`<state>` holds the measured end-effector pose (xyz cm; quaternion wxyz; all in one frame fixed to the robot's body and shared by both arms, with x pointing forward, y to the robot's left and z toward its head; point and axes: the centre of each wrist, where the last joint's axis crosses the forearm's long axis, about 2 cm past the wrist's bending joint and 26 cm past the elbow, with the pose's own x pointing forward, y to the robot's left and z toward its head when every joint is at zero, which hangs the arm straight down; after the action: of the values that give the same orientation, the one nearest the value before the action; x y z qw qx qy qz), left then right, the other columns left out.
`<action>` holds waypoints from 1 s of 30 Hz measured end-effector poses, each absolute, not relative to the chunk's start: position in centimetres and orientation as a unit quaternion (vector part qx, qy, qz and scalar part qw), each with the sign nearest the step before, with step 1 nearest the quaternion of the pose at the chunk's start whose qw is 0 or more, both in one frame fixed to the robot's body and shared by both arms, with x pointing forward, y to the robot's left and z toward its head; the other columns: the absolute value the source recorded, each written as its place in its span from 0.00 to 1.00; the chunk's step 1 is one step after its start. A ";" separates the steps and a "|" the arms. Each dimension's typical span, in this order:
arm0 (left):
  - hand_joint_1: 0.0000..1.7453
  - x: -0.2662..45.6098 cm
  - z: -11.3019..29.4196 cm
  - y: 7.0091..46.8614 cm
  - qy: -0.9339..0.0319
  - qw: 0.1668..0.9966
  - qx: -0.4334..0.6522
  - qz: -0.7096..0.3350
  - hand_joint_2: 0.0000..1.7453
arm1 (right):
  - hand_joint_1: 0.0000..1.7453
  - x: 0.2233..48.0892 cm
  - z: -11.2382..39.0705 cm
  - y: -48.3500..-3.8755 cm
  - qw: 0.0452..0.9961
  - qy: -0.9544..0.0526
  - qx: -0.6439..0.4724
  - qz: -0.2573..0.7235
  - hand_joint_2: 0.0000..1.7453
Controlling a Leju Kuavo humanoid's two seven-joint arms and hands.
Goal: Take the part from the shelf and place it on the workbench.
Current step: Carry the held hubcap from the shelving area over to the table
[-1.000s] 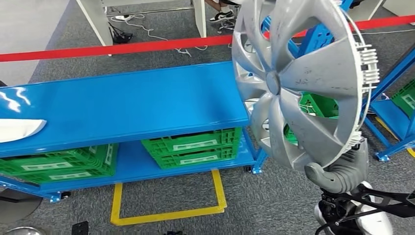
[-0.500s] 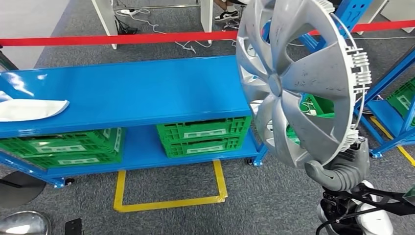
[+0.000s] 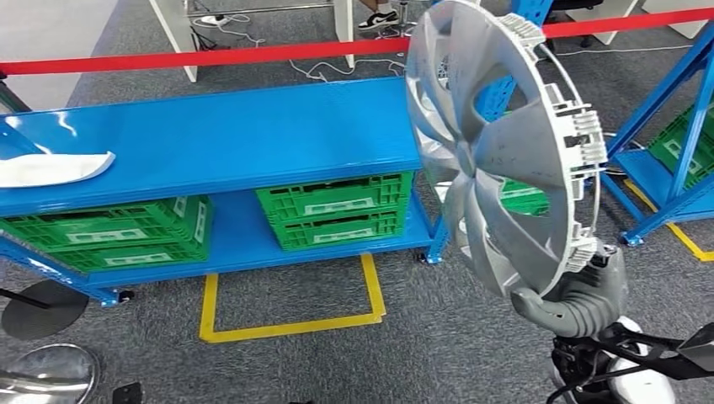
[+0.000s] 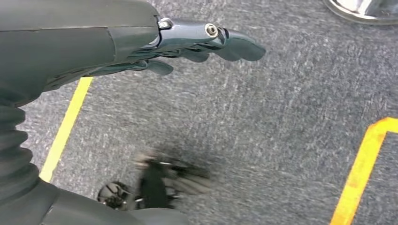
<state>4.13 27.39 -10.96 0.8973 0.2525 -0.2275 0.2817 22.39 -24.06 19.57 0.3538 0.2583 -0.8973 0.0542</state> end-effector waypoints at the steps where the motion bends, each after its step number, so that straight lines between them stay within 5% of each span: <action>1: 0.00 4.2 -11.0 27.4 -0.229 0.897 0.253 0.282 1.00 | 1.00 22.3 19.5 -24.1 0.354 -0.897 0.259 0.054 1.00; 30: 0.00 4.4 -10.9 27.7 -0.236 0.894 0.255 0.283 1.00 | 1.00 21.7 19.2 -24.5 0.352 -0.900 0.251 0.059 1.00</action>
<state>4.40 27.72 -10.94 0.8941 0.2552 -0.2360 0.2825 21.70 -24.52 19.19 0.3517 0.2508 -0.8999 0.0593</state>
